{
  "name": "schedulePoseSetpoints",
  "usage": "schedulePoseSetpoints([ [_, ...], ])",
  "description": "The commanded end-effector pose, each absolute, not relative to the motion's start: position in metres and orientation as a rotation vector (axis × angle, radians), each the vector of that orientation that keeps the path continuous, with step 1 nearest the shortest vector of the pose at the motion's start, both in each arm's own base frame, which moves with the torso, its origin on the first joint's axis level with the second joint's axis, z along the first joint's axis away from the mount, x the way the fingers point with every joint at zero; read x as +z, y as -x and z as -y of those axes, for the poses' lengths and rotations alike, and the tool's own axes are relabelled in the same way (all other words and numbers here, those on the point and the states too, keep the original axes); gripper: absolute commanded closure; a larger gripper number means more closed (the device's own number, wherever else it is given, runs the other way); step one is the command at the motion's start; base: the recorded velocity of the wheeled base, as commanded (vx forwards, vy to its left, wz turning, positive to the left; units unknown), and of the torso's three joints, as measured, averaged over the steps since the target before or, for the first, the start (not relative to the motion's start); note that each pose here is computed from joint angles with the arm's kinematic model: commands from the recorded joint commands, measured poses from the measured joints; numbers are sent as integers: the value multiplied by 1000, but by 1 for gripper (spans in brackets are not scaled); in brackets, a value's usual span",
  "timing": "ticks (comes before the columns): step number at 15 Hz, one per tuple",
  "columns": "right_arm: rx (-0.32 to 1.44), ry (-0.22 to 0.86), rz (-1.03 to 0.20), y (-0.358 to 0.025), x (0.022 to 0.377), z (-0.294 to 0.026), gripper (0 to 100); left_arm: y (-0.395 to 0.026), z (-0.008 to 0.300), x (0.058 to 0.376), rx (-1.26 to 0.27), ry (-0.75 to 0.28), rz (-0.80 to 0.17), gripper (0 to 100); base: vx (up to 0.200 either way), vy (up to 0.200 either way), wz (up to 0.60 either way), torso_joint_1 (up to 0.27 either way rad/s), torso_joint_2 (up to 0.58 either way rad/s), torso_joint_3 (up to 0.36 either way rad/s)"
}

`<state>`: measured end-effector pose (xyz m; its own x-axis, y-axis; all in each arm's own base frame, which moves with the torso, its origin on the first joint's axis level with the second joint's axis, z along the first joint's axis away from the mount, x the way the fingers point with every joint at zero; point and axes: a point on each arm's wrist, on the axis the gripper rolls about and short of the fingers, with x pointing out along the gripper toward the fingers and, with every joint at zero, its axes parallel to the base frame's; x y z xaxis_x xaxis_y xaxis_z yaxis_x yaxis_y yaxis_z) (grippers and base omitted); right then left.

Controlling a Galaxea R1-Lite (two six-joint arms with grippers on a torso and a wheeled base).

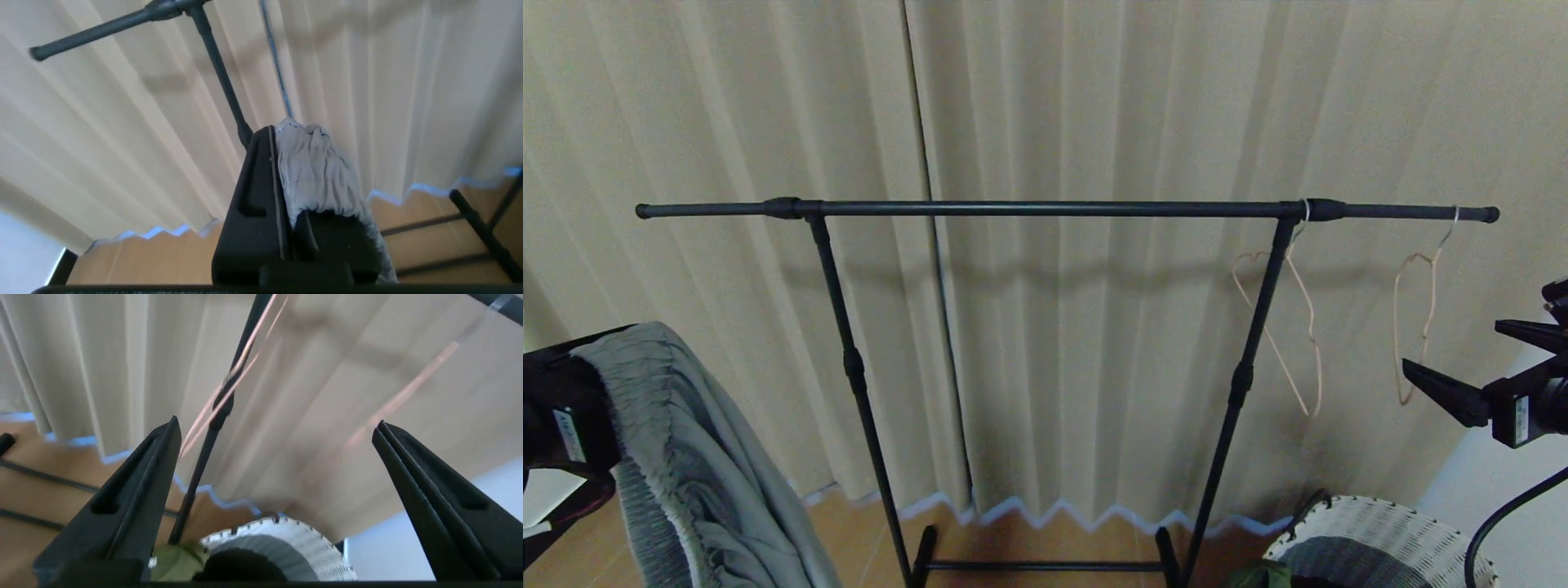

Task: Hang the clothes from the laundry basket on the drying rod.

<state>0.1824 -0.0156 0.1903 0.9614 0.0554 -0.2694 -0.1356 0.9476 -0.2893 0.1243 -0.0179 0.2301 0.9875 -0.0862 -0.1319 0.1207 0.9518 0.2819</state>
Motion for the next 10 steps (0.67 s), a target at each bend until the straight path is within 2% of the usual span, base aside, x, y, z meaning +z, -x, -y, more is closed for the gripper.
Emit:
schedulePoseSetpoints([
  [1,101,308,-274,-185,188,16,0,-125,18,227,-107,-296,-130,100,0,0,0,0,0,0],
  [10,102,296,-295,-189,184,16,0,-124,18,216,-110,-296,-169,100,0,0,0,0,0,0],
])
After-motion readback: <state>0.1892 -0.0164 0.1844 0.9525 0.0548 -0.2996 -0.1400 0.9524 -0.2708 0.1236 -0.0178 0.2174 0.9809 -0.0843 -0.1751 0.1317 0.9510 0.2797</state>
